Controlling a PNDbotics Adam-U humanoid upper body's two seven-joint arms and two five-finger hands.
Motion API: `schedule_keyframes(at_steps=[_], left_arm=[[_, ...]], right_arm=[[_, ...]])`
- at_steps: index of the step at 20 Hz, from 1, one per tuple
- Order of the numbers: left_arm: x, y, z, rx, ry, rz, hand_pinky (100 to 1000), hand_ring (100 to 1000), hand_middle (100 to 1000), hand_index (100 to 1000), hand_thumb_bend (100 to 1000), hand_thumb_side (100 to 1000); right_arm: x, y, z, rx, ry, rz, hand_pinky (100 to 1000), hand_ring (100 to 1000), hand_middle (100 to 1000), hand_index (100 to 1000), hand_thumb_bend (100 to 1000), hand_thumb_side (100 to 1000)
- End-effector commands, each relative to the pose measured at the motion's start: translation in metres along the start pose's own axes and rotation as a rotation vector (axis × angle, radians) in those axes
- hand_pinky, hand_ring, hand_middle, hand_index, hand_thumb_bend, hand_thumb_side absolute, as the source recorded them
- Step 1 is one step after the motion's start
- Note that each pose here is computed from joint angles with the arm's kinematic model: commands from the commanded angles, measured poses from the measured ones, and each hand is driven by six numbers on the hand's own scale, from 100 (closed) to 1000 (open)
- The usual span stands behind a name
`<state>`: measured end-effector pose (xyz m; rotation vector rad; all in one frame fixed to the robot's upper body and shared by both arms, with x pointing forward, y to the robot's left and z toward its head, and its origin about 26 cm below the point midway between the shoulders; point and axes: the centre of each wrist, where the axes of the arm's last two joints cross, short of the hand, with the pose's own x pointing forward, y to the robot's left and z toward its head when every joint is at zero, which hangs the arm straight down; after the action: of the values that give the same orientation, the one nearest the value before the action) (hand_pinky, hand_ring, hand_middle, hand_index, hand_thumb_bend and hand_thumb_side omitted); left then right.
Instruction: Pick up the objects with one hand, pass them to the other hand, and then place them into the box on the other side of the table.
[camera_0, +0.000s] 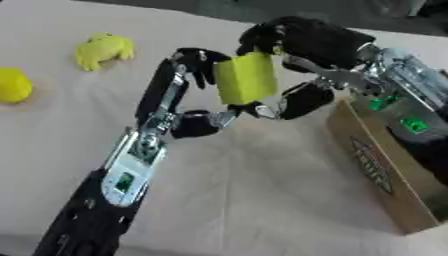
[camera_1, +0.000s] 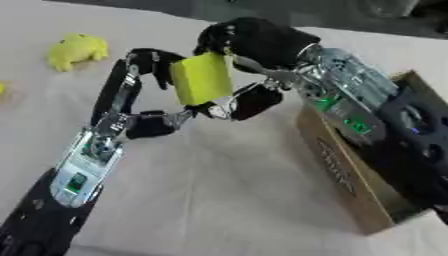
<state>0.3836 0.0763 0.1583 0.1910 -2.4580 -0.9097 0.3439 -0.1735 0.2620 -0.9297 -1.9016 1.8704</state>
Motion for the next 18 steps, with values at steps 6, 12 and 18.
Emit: schedule_keyframes(at_steps=[6, 12, 18], left_arm=[[0.005, 0.001, -0.008, 0.016, 0.019, -0.033, 447, 492, 445, 520, 273, 100], [-0.002, 0.005, -0.003, 0.048, 0.083, -0.059, 538, 600, 564, 656, 560, 100], [-0.011, 0.012, 0.006, 0.044, 0.142, -0.126, 634, 733, 721, 799, 949, 137]], right_arm=[[-0.003, -0.01, 0.004, -0.08, 0.014, -0.079, 919, 744, 591, 732, 218, 534], [-0.004, -0.012, 0.008, -0.12, 0.032, -0.188, 900, 660, 548, 710, 100, 345], [0.001, -0.023, 0.017, -0.111, -0.007, -0.201, 894, 641, 529, 694, 100, 356]])
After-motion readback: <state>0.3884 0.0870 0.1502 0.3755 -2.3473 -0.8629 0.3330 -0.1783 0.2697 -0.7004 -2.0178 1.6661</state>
